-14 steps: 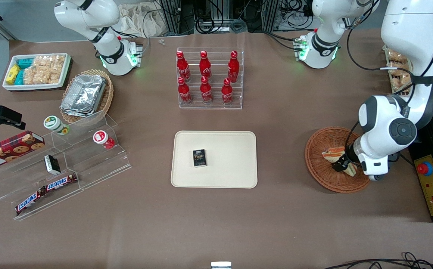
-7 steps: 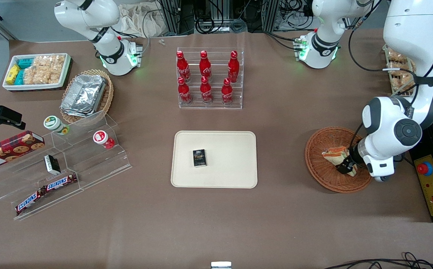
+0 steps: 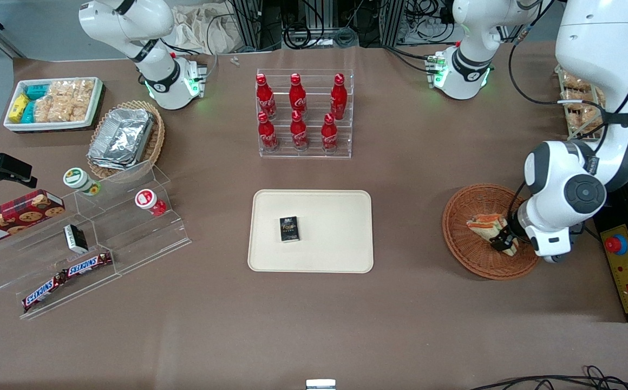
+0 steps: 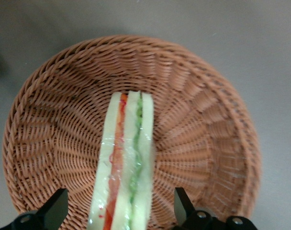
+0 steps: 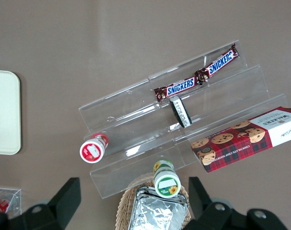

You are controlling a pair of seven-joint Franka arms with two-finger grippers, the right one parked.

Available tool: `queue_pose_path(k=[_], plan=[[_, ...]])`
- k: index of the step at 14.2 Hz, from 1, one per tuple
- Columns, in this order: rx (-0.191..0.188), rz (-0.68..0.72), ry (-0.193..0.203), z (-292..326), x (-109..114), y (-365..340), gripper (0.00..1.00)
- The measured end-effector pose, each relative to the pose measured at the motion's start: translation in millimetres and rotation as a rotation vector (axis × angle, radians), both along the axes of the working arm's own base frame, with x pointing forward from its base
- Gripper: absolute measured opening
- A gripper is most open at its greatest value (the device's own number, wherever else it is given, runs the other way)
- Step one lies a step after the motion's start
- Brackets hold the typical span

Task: Place sandwich from basket to tray
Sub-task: 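Lift the sandwich out of the basket with the left gripper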

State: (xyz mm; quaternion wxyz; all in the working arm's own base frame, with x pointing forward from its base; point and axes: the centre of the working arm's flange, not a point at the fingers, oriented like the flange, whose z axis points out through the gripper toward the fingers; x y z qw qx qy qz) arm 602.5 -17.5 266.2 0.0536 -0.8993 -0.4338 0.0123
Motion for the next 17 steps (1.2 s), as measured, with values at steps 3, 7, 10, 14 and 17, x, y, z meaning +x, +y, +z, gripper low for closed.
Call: queue_pose_path(k=[3, 7, 10, 14, 17], plan=[[0.002, 0.022, 0.012, -20, -1, -1, 1.0], [0.006, 0.1, -0.011, -27, 2, -4, 0.79], [0.006, 0.115, -0.035, -16, 11, -5, 0.47], [0.024, 0.105, -0.011, 52, 40, -23, 0.28], [0.02, -0.01, -0.005, 134, 60, -81, 0.18]])
